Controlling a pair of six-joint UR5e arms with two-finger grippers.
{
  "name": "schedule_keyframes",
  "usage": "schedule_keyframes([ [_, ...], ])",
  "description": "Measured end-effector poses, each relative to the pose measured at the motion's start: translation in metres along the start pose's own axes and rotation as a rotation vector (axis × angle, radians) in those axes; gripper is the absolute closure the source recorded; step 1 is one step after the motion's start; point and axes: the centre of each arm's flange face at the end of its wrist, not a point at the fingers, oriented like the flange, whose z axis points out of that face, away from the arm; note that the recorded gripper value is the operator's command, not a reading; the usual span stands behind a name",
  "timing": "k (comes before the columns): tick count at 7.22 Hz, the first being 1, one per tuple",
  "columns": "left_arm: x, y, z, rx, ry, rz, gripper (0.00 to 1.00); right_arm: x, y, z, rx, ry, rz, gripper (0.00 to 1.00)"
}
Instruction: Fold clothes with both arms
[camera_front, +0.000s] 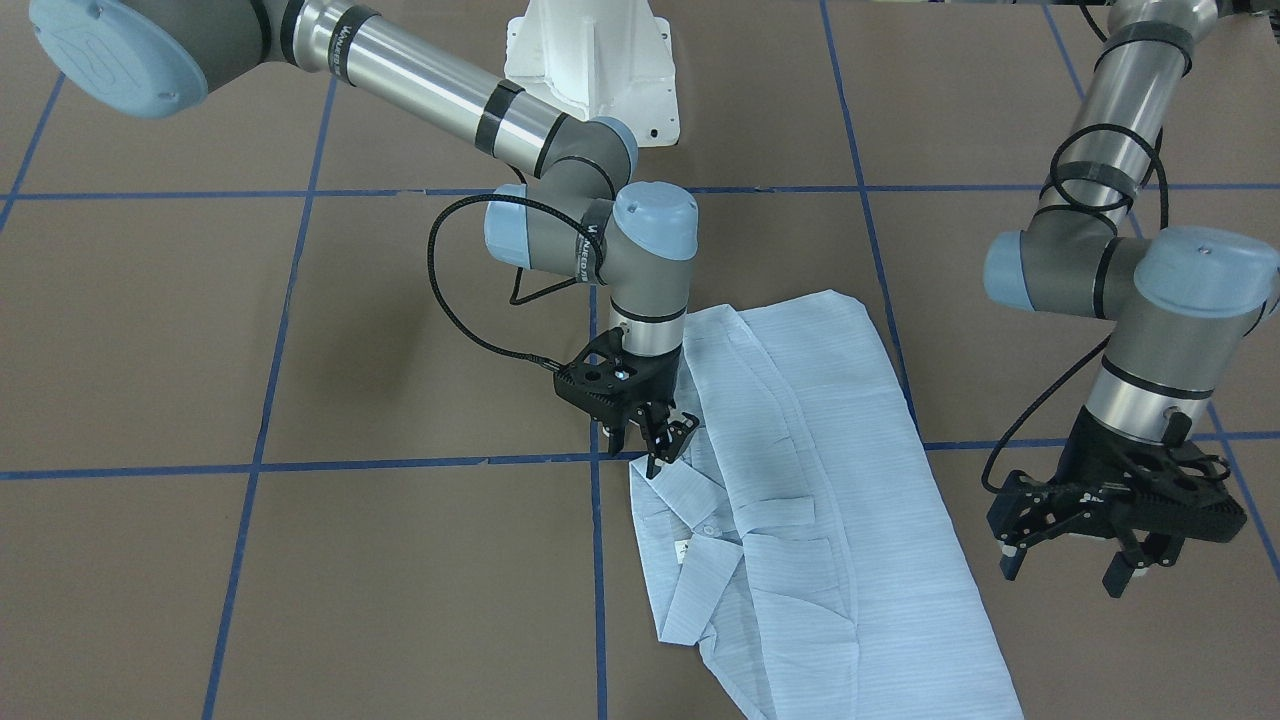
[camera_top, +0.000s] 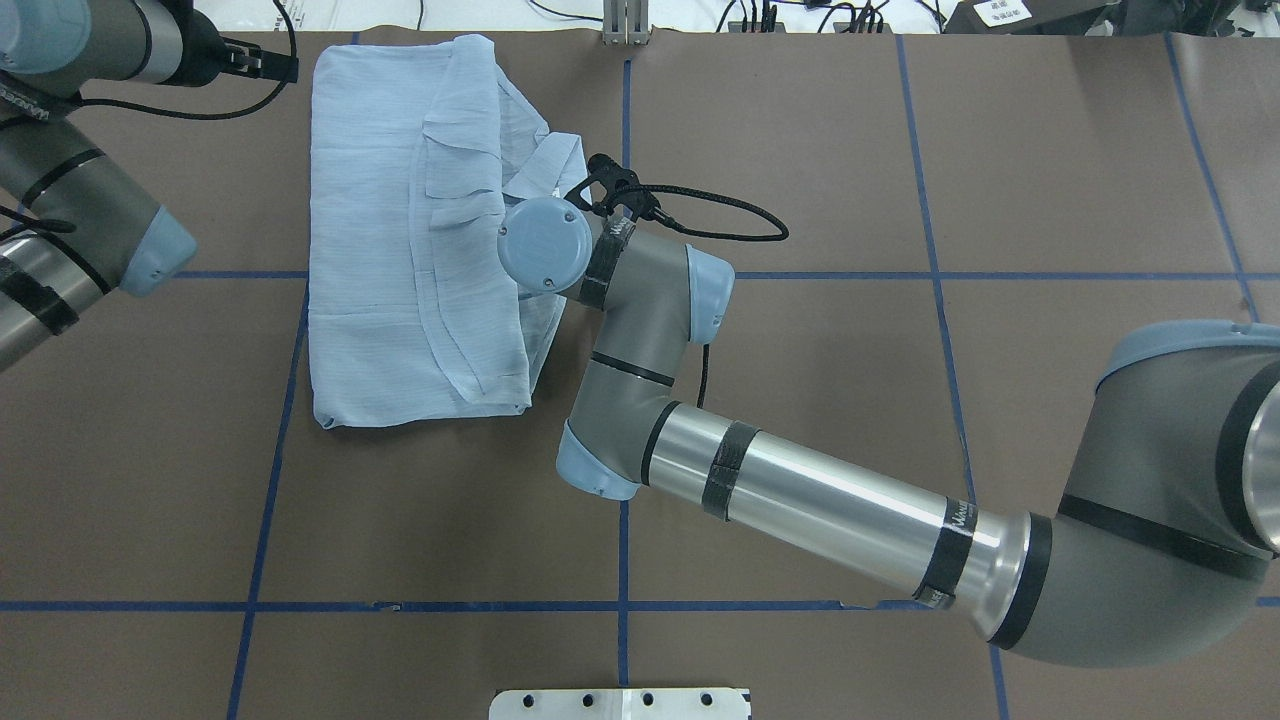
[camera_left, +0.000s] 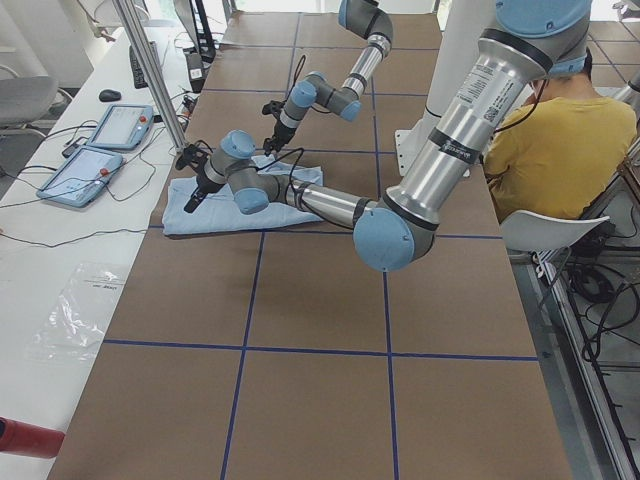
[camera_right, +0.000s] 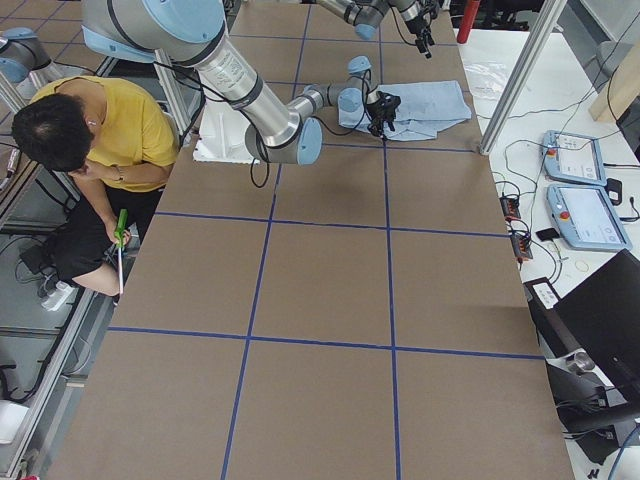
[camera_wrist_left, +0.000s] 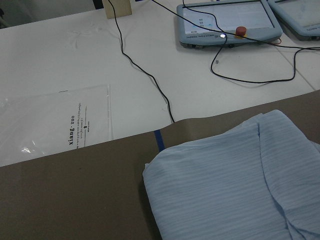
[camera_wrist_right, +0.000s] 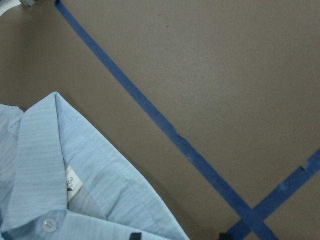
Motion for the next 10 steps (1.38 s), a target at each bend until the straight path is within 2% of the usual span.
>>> schedule_keyframes([
  [3,-0.002,0.002,0.0,-0.002,-0.002,-0.001,0.0,-0.006,0.006,0.001,0.005,0.006,-0.002,0.45],
  [5,-0.005,0.006,-0.001,-0.004,-0.004,0.0,0.0,-0.008,0.009,0.003,0.011,0.013,-0.007,0.64],
  [7,-0.007,0.009,-0.004,-0.002,-0.003,0.0,0.0,-0.012,0.012,0.002,0.015,0.012,-0.011,1.0],
  [8,-0.008,0.011,-0.006,0.0,-0.002,0.0,0.0,-0.013,0.014,0.001,0.014,0.012,-0.017,1.0],
  [10,-0.008,0.013,-0.01,0.003,0.002,0.001,0.0,-0.015,0.019,-0.01,-0.001,-0.005,-0.087,1.0],
])
